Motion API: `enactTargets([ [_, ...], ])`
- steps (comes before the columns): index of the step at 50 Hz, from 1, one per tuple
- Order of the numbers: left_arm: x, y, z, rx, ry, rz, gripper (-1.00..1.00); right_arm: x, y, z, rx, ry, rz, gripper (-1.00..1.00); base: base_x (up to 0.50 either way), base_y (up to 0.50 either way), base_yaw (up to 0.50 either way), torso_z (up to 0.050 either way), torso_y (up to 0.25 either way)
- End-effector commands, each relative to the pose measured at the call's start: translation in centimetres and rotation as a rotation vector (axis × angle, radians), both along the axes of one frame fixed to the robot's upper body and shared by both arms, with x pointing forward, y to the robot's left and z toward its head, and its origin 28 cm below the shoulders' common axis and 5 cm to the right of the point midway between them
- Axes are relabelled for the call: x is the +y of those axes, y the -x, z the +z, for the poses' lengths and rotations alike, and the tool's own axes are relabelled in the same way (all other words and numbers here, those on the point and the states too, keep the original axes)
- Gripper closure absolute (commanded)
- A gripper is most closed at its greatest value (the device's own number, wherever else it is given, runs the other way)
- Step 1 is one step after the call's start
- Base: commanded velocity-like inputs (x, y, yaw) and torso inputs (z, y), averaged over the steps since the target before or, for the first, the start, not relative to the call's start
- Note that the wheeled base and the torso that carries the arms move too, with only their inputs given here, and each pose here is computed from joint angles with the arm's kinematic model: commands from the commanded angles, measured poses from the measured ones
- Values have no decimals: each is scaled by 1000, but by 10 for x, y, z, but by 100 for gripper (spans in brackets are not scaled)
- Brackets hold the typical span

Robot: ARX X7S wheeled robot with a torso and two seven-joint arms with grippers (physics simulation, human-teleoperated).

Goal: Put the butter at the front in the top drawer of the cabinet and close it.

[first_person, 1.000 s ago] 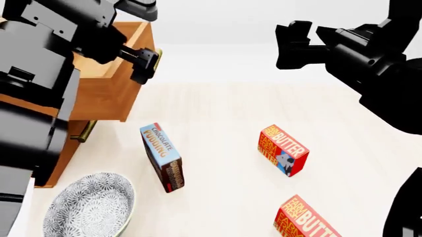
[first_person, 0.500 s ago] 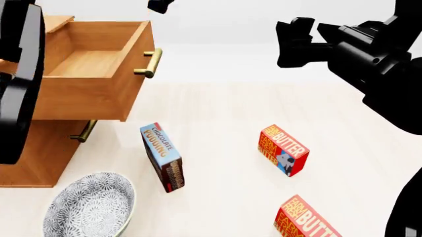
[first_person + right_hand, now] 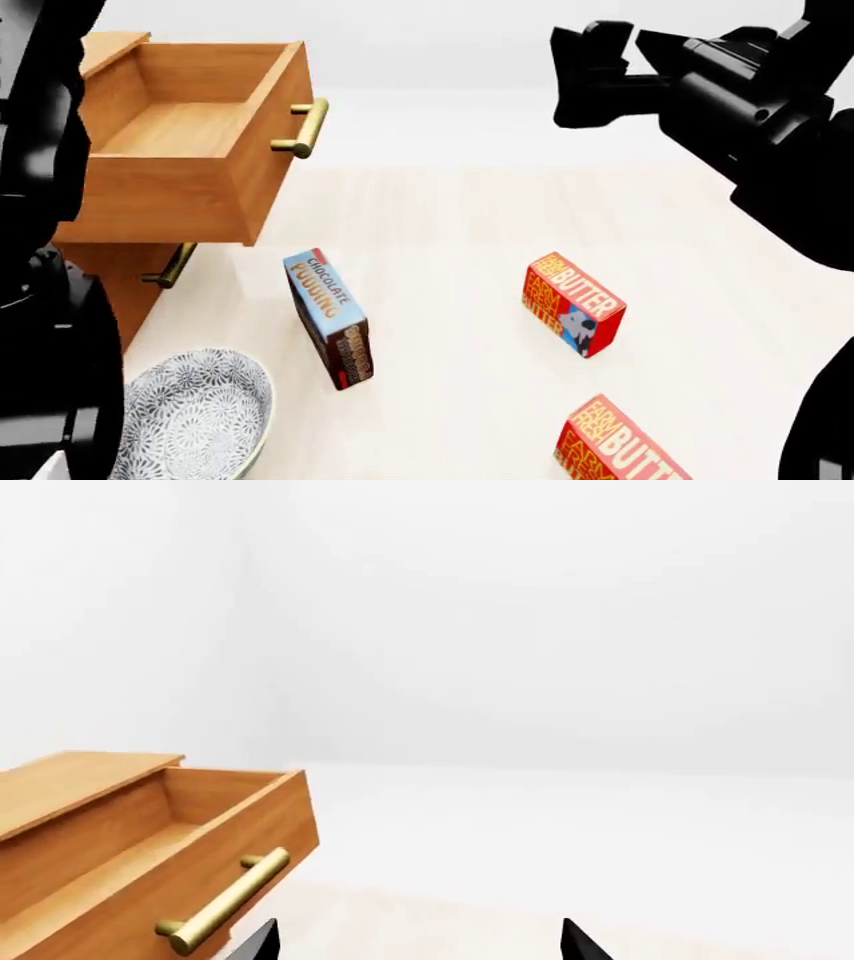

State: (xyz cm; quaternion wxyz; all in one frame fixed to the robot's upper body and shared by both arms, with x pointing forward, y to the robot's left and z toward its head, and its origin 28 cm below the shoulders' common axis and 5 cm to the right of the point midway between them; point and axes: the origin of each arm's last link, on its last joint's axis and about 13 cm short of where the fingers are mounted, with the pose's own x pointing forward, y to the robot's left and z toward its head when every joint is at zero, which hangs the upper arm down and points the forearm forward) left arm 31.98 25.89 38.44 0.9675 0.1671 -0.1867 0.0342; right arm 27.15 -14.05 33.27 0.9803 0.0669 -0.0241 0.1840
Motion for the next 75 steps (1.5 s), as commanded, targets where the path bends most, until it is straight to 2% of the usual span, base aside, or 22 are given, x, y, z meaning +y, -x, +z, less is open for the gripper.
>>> enactTargets([
  [1,18,47,-65,-152,136,108,-100,1,0,0,-25,-11,11,-100,0,0,0,0,0],
  [4,17,50,-85,-101,124,73,-100,1,-2,-2,-24,-11,10,-100,0,0,0,0,0],
  [7,15,54,-100,-42,168,18,-100,1,-2,-2,-26,-12,11,-100,0,0,0,0,0],
  [11,14,58,-112,-43,201,-29,-100,0,-1,-2,-31,-13,10,-100,0,0,0,0,0],
  [17,18,61,-131,-20,177,-61,-100,0,4,0,-47,-10,11,-100,0,0,0,0,0],
  [20,21,65,-137,-37,201,-99,-100,0,6,1,-53,-7,15,-100,0,0,0,0,0],
  [35,27,79,-166,11,145,-128,-100,-1,8,-3,-59,-2,17,-100,0,0,0,0,0],
  [44,31,89,-171,40,154,-127,-100,-1,8,-4,-64,17,13,-100,0,0,0,0,0],
  [51,31,91,-170,50,156,-137,-100,-8,6,-3,-43,99,-42,-100,0,0,0,0,0],
  [58,31,92,-170,59,138,-143,-100,-20,9,-2,133,256,-14,-100,0,0,0,0,0],
  [61,31,93,-170,63,131,-141,-100,-25,13,5,180,289,12,-100,0,0,0,0,0],
  [66,32,94,-170,66,135,-142,-100,-38,15,20,193,358,13,-100,0,0,0,0,0],
  [75,33,94,-172,72,138,-152,-100,-64,14,40,206,458,119,-100,0,0,0,0,0],
])
